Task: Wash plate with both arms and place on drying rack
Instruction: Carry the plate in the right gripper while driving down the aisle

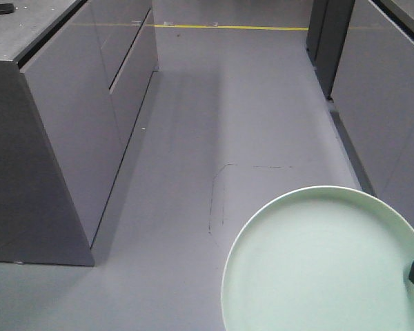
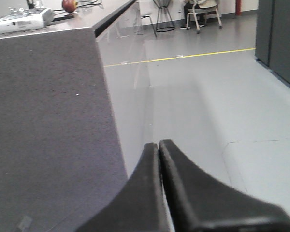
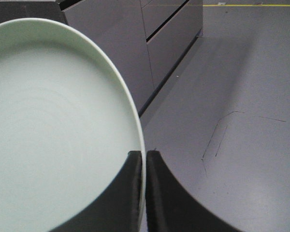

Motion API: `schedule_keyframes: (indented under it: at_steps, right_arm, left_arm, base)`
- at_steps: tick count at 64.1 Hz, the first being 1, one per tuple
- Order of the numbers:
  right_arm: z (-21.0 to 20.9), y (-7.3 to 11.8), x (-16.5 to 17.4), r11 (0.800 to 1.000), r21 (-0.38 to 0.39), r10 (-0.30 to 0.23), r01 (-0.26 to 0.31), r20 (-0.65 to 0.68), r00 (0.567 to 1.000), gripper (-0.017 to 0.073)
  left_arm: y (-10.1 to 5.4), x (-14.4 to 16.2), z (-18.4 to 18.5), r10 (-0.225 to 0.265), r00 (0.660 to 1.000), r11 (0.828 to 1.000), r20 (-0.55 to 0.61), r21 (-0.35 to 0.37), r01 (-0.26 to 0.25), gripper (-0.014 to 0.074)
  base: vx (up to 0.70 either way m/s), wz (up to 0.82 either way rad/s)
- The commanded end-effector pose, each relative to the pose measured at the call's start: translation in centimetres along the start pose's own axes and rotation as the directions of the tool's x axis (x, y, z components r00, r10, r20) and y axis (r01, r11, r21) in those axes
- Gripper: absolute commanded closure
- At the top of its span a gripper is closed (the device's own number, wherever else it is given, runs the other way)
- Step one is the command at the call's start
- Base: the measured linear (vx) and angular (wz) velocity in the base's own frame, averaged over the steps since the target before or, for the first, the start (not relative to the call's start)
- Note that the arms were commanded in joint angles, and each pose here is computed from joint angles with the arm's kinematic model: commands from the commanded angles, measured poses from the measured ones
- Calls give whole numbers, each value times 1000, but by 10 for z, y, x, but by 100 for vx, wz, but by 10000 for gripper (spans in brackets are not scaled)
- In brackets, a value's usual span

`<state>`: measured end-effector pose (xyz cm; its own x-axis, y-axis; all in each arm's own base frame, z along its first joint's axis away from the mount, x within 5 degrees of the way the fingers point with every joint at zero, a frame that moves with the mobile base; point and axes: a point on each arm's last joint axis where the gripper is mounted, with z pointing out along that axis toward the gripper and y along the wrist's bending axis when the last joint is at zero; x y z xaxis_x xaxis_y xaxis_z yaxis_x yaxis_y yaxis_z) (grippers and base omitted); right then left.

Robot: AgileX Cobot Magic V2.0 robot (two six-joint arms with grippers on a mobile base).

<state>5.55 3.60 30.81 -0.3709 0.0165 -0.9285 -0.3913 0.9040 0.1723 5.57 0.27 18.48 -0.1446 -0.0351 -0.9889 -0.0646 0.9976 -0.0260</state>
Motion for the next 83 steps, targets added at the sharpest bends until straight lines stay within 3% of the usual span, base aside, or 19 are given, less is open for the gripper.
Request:
schedule_keyframes:
  at_steps: [1,26,83]
  right_arm:
    - [-3,0,-14,1000,11,10,-11,87,996,561]
    - [-3,0,-14,1000,11,10,-11,87,996,561]
    - [-3,0,-14,1000,11,10,-11,87,996,561]
  left_arm:
    - [0,-16,-4,-11,994,1000,110,5,10,600]
    - [-3,-15,-4,-9,994,999,107,45,4,600]
    - [-3,-15,-4,-9,994,999,107,46,4,600]
  base:
    - [9,28]
    - [10,22]
    - [19,4]
